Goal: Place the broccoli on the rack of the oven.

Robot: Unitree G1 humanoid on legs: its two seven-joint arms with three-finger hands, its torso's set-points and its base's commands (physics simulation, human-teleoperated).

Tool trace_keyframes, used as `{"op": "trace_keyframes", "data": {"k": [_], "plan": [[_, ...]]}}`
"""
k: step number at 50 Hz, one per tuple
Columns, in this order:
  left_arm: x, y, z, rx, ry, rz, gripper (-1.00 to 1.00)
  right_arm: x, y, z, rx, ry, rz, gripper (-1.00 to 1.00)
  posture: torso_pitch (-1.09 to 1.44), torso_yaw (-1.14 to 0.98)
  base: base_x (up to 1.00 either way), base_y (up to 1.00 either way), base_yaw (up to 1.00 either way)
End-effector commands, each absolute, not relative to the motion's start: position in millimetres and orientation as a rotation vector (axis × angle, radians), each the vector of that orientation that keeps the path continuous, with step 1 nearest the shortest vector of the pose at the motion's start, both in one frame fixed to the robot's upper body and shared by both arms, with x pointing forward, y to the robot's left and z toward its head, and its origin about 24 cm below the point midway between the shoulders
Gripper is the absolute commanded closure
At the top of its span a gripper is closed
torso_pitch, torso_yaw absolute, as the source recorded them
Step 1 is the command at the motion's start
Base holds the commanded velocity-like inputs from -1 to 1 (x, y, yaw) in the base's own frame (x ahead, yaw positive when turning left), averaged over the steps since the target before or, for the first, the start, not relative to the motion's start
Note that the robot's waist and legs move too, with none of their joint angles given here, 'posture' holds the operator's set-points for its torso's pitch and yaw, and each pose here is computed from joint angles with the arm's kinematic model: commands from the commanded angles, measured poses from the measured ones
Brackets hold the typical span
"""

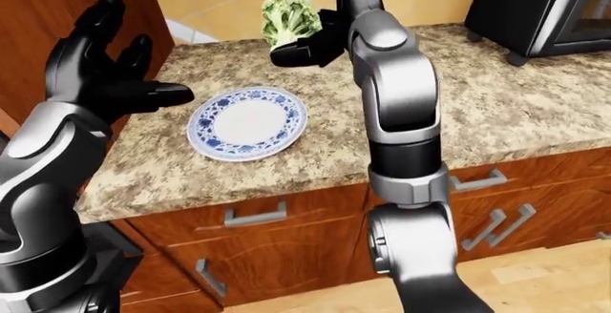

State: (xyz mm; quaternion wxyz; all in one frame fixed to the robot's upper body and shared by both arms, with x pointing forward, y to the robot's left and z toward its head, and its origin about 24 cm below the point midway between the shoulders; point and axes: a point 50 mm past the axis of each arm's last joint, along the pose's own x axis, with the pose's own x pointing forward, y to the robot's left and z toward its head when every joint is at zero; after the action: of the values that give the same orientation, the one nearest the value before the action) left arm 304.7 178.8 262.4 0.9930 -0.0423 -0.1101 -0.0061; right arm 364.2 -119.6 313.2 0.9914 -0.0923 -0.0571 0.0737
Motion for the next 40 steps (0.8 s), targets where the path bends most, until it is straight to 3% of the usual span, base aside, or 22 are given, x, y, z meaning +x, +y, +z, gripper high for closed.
{"op": "trace_keyframes", "data": {"k": [1, 40], "plan": [[299.6, 182.1, 277.9, -0.081, -0.304, 0.005, -1.00, 356.5, -113.6, 333.8, -0.190, -0.213, 0.172, 1.00, 0.00, 0.00, -0.33, 0.00, 0.00], [301.4, 180.4, 273.6, -0.073, -0.296, 0.003, -1.00, 363.6, -110.2, 318.9, -0.194, -0.194, 0.195, 1.00, 0.00, 0.00, -0.28, -0.33, 0.00]]}}
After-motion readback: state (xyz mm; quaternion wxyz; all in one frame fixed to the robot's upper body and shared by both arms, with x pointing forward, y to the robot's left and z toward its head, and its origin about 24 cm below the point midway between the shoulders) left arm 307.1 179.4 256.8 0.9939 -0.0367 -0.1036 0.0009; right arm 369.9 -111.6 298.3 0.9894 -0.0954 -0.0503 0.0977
